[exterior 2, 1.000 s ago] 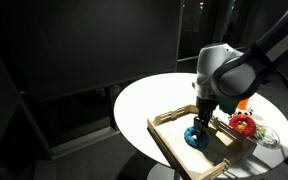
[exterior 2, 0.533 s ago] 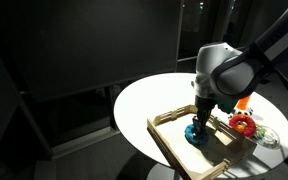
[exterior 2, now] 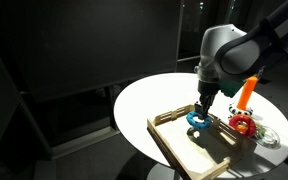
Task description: Remove the blue circular object from the wooden tray
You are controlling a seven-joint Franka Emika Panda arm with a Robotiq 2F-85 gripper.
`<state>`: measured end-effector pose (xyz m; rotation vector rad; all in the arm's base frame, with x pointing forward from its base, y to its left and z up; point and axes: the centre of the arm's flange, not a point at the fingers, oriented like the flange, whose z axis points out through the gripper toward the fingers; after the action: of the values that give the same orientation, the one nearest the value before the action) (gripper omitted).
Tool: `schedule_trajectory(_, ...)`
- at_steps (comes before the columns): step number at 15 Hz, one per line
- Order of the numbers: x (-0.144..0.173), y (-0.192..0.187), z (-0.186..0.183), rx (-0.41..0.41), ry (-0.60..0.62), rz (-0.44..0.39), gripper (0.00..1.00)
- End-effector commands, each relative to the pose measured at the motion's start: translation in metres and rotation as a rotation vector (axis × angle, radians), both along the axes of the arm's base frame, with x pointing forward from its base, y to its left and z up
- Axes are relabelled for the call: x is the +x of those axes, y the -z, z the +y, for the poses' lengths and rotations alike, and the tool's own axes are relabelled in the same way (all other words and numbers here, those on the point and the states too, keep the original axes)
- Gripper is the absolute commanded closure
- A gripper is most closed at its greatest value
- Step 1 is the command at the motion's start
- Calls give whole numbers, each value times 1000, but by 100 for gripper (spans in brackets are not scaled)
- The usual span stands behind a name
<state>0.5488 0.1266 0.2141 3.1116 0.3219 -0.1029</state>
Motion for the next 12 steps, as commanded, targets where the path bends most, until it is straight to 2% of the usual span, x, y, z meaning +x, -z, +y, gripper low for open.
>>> schedule_trajectory(1,0,-33,-21,-19,59,34,90)
schedule_trajectory(5,-2,-47,-54,-62,169,107,90)
schedule_trajectory(12,-5,-42,-104,-134,403,179,90)
